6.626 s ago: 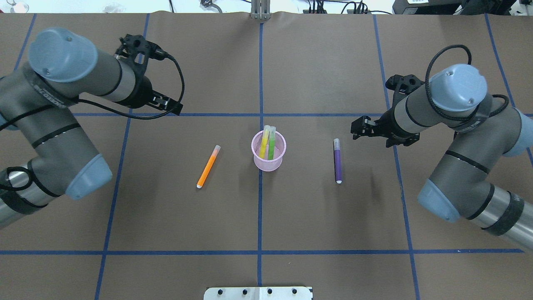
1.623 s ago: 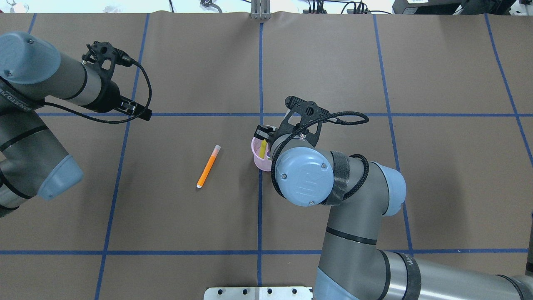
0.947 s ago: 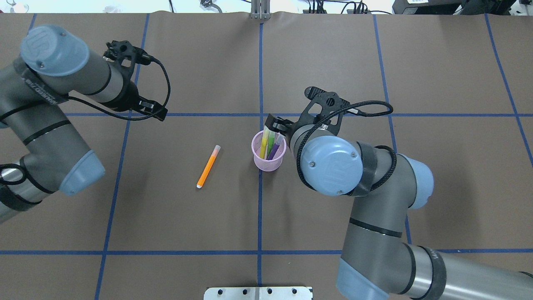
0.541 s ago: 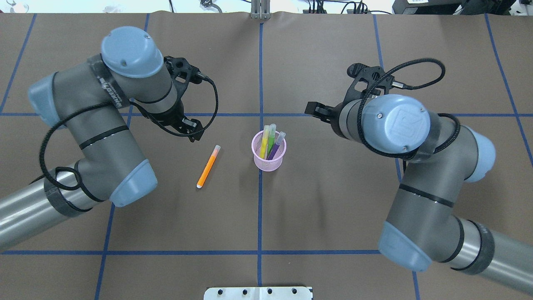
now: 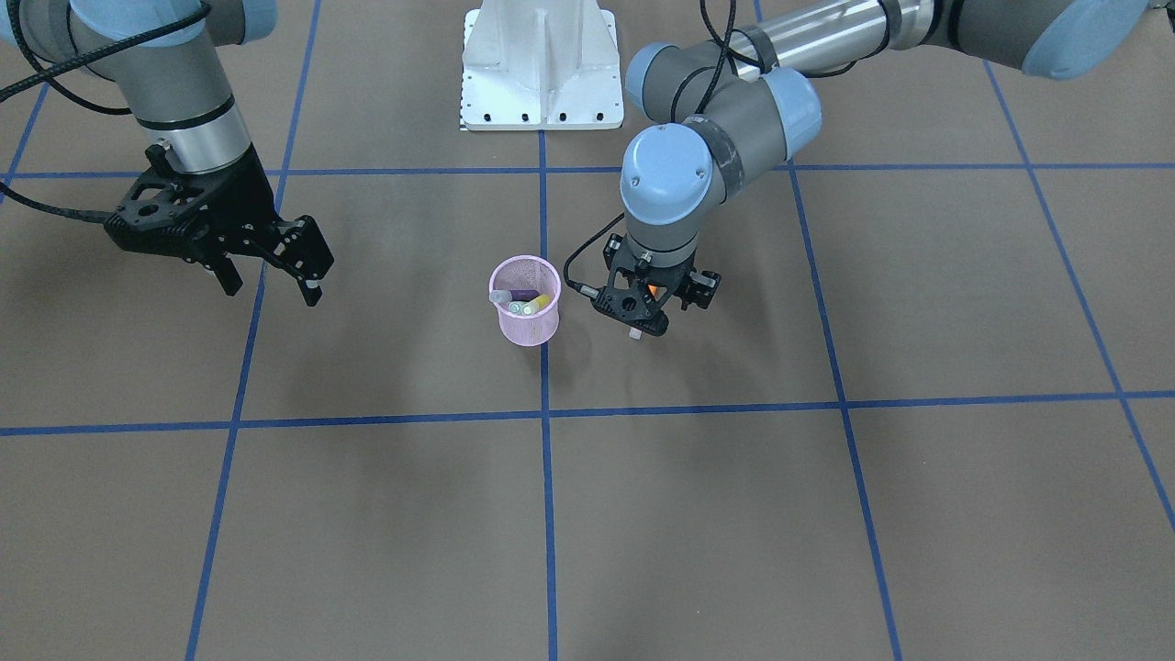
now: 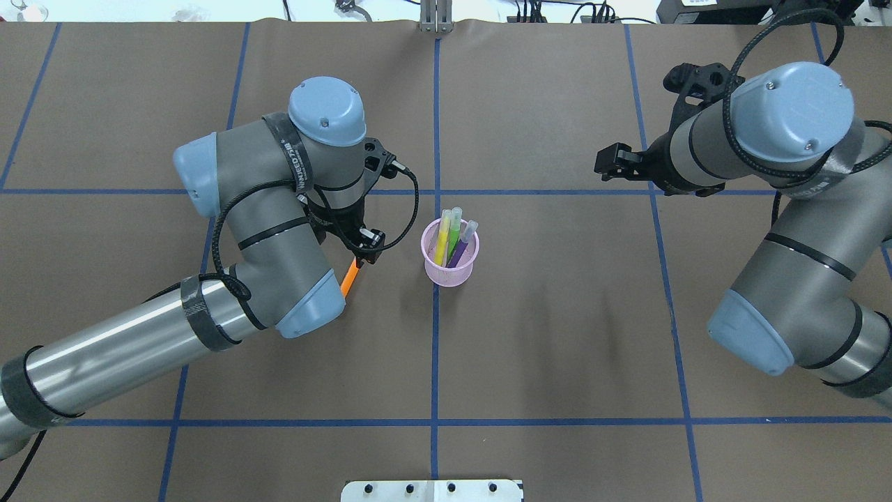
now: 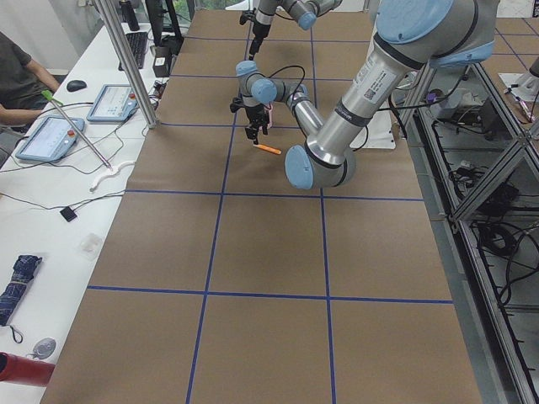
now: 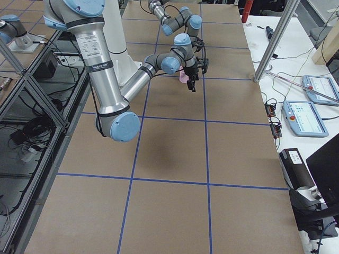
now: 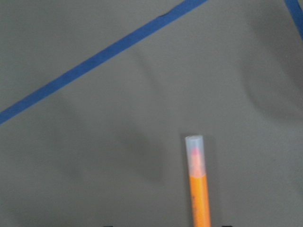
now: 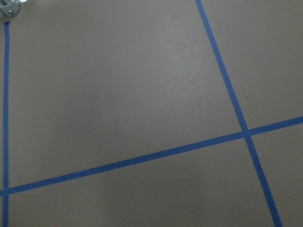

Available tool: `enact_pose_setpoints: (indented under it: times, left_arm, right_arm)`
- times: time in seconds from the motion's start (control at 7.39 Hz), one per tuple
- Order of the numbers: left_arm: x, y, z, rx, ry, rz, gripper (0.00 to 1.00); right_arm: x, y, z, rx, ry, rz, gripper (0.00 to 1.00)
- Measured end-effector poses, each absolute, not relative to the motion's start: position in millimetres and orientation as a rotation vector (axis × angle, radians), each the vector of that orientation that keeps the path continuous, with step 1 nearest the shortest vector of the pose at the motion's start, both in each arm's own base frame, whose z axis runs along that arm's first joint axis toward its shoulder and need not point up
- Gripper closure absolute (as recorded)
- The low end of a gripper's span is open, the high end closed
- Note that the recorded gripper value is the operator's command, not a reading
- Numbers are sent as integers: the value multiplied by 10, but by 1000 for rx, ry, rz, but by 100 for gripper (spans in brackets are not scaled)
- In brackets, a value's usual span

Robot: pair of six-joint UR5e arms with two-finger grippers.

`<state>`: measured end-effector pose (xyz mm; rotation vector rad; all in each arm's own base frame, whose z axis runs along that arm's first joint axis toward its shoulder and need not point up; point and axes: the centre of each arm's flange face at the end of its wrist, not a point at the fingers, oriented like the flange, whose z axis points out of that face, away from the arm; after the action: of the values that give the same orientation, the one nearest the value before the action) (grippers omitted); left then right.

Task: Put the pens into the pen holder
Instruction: 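Grasp the orange marker with the left gripper while the right gripper withdraws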

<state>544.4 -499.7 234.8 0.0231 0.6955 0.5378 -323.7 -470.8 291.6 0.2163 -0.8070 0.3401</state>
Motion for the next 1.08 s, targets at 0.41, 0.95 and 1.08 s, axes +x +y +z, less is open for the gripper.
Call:
enact_pose_setpoints:
  times: [0.41,0.95,1.08]
  left_arm:
    - [5597,-5058,2431,-15,711,536,27]
    - [5714,-5026,2535,-37,702,529,31]
    - [5747,-5031,2575,-36,704,529,31]
  right_arm:
    - [-3205,-4720,2961,207,-804,331,0]
    - [-3209,-4726,2971,206,-803,331,0]
    - [-3213,-4725,2970,206,-803,330,0]
